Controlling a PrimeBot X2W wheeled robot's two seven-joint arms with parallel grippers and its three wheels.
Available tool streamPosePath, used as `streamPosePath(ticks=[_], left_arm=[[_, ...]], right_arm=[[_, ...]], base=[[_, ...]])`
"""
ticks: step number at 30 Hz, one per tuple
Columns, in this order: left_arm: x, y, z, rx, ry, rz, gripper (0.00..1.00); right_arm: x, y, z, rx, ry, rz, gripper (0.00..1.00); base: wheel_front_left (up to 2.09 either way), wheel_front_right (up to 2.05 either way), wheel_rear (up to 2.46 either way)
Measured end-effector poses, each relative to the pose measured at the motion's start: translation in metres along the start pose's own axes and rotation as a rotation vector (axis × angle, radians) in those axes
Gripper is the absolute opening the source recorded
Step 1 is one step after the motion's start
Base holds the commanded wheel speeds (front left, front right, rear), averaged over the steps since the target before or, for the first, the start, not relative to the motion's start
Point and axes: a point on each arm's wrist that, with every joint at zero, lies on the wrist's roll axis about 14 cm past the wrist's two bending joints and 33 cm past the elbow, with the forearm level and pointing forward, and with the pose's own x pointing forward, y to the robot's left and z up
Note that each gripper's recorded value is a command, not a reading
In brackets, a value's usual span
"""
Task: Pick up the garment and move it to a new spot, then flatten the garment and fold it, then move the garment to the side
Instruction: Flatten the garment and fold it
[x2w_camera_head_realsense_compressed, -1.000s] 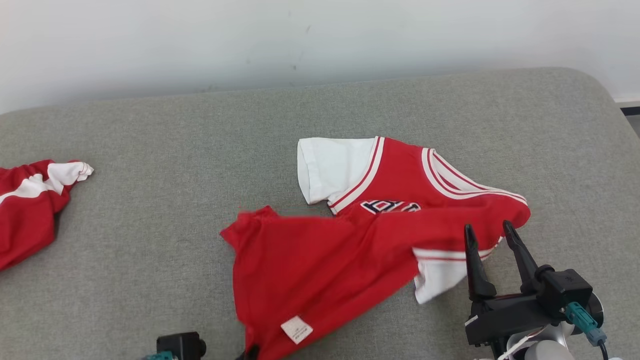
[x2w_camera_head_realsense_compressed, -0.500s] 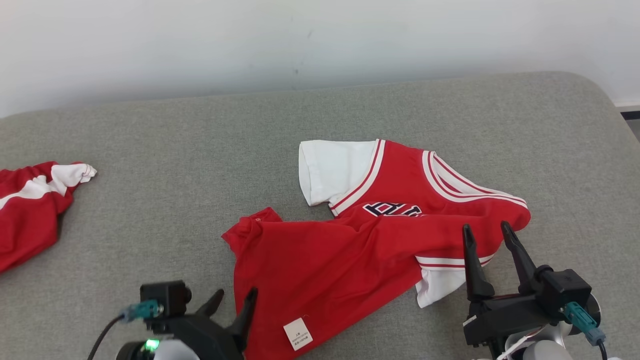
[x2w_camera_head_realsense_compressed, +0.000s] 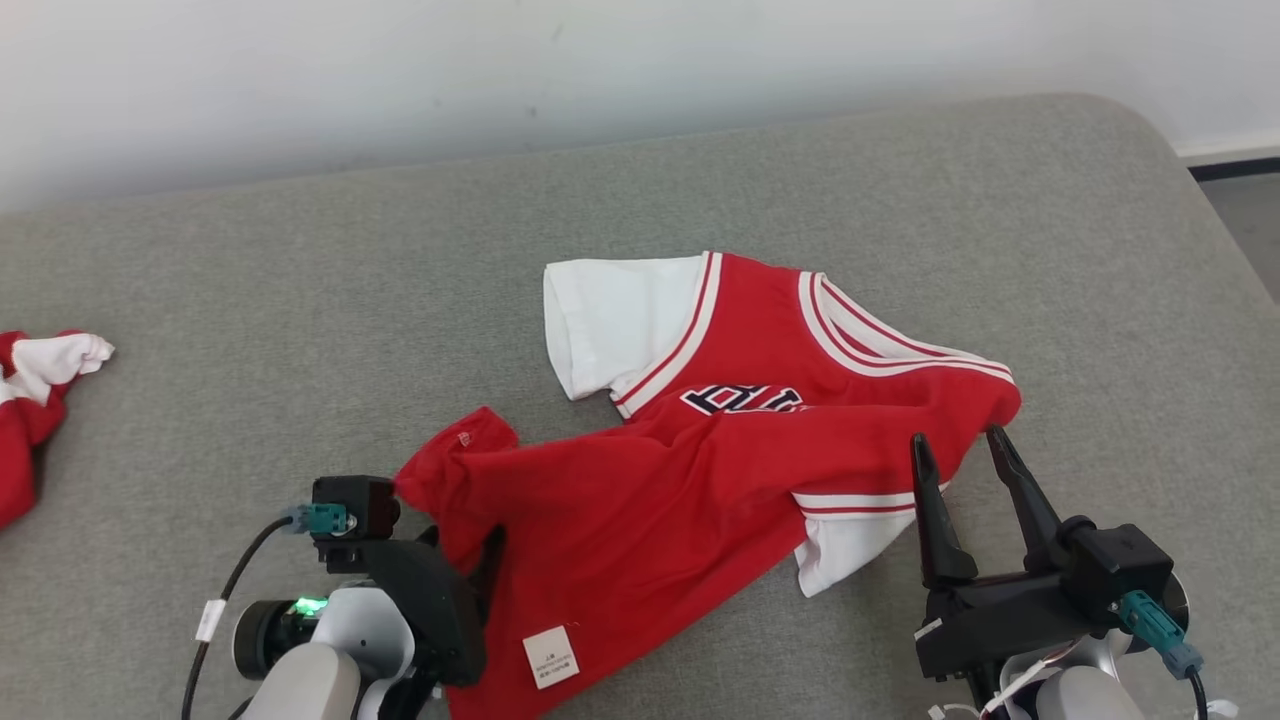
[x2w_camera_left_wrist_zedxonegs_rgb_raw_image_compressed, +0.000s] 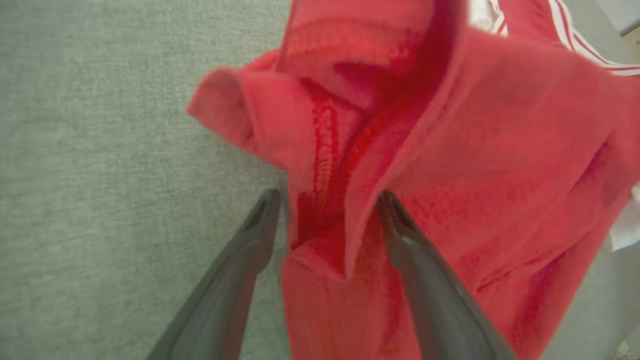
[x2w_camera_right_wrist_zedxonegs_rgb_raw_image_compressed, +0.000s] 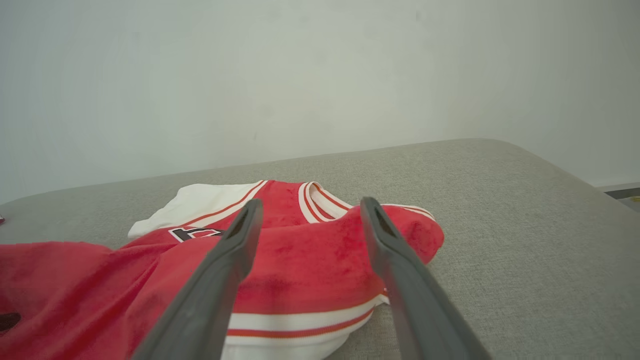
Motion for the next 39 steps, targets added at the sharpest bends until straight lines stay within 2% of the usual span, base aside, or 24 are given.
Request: streamPosePath(ticks=[1,2,3,8,17,23,26,27,28,29,33,39], left_arm=[[0.003,0.000,-0.001,0.000,0.005,-0.001,0.93],[0.006,0.000,-0.002,0.000,0.008,-0.001,0.35],[0.009,-0.001,-0.001,0.005,0.007,-0.007,0.00],[0.020,-0.001,0.009,0.012,-0.058,-0.004,0.00],[0.023,0.002,0.072,0.110,-0.322,-0.001,0.00],[0.030,0.009,0.096,0.154,-0.377,0.014,0.00],[0.034,0.016,0.094,0.150,-0.368,0.033,0.00],[0.034,0.019,0.090,0.140,-0.355,0.042,0.21],[0.035,0.020,0.086,0.132,-0.344,0.046,0.76],[0.035,0.023,0.083,0.126,-0.335,0.053,1.00],[0.029,0.030,0.077,0.096,-0.355,0.074,1.00],[0.002,0.042,0.085,0.015,-0.503,0.101,1.00]], right_arm=[[0.000,-0.002,0.000,0.001,0.001,-0.005,1.00],[-0.001,-0.004,-0.001,0.001,0.002,-0.011,1.00],[-0.001,-0.006,0.000,0.000,0.002,-0.017,1.00],[-0.004,-0.015,-0.002,-0.004,0.007,-0.043,1.00],[-0.004,-0.013,-0.001,-0.005,0.005,-0.037,1.00],[-0.003,-0.012,-0.002,-0.007,0.006,-0.032,1.00],[-0.003,-0.012,-0.004,-0.007,0.011,-0.032,1.00],[-0.003,-0.011,-0.004,-0.006,0.013,-0.031,1.00],[-0.003,-0.011,-0.004,-0.006,0.013,-0.031,1.00],[-0.003,-0.011,-0.004,-0.006,0.013,-0.031,1.00],[-0.001,-0.011,-0.004,-0.004,0.010,-0.030,1.00],[0.001,-0.009,0.002,0.001,-0.007,-0.027,1.00]], base=[[0.00,0.00,0.00],[0.00,0.00,0.00],[0.00,0.00,0.00],[0.00,0.00,0.00],[0.00,0.00,0.00],[0.00,0.00,0.00],[0.00,0.00,0.00],[0.00,0.00,0.00],[0.00,0.00,0.00],[0.00,0.00,0.00],[0.00,0.00,0.00],[0.00,0.00,0.00]])
